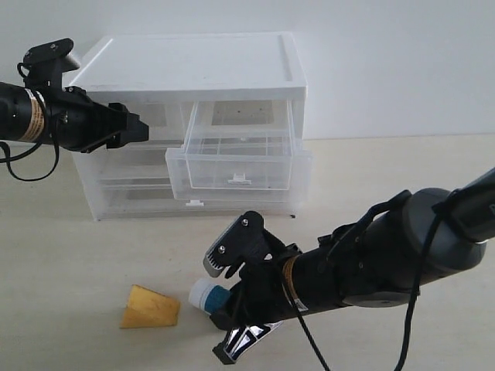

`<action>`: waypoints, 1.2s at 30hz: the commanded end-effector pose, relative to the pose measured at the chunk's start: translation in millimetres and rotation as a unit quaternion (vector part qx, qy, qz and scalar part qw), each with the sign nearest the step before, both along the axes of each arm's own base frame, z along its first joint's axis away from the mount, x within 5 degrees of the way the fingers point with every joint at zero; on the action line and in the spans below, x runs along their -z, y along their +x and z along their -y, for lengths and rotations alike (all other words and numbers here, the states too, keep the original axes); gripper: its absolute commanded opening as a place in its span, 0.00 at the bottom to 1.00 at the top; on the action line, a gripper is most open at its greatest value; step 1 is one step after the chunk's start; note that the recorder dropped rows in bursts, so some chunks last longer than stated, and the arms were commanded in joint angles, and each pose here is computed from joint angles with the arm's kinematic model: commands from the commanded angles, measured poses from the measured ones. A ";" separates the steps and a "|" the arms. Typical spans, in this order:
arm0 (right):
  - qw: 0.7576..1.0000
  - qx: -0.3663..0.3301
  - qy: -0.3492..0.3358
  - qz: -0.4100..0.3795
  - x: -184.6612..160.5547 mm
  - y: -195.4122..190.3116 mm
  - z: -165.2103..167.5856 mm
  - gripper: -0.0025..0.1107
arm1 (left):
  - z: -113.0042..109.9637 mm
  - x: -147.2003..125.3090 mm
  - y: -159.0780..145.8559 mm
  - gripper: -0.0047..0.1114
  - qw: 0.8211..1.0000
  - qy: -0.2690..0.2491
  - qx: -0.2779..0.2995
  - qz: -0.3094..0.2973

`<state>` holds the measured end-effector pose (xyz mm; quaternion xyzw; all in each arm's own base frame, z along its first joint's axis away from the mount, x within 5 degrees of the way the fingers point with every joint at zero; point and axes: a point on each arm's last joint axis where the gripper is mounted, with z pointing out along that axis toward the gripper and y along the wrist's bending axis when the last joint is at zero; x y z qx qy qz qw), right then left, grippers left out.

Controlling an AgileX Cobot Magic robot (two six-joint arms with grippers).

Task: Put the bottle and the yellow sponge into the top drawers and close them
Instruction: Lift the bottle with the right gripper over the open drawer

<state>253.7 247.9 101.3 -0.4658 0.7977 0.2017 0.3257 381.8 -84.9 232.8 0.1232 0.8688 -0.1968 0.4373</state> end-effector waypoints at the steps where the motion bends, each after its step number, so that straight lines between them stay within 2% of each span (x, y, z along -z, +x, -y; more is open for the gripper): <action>1: 1.000 -0.004 -0.020 -0.001 1.1 -0.1 1.5 0.18 | -1.5 -7.5 6.3 0.55 1.000 0.000 -0.014 0.017; 6: 1.000 0.000 -0.010 -0.005 0.3 -0.3 0.4 0.25 | -1.2 -7.5 6.1 0.55 1.000 -0.001 -0.012 0.016; 8: 1.000 0.000 -0.010 -0.005 0.3 -0.3 0.4 0.22 | -1.2 -7.5 6.1 0.55 1.000 -0.001 -0.012 0.016; 12: 1.000 0.002 -0.009 -0.009 0.4 -0.5 0.4 0.02 | -1.2 -7.5 6.1 0.55 1.000 -0.001 -0.012 0.016; 15: 1.000 -0.020 -0.019 -0.002 0.3 -2.2 0.5 0.02 | -1.2 -7.5 6.1 0.54 1.000 -0.001 -0.013 0.016; 18: 1.000 -0.011 -0.005 -0.015 -4.5 -3.3 -0.4 0.02 | -1.1 -7.5 6.1 0.54 1.000 -0.001 -0.012 0.016; 26: 0.999 -0.005 0.044 -0.003 -53.4 -8.8 0.6 0.02 | -1.0 -7.5 6.0 0.54 1.000 -0.002 -0.011 0.016; 31: 0.997 -0.035 0.062 -0.002 -79.9 -19.2 2.6 0.02 | -1.0 -7.5 6.0 0.54 1.000 -0.002 -0.011 0.016; 36: 0.995 -0.020 0.083 0.042 -113.5 -22.5 9.9 0.02 | -0.4 -7.5 5.6 0.54 1.000 -0.003 -0.008 0.015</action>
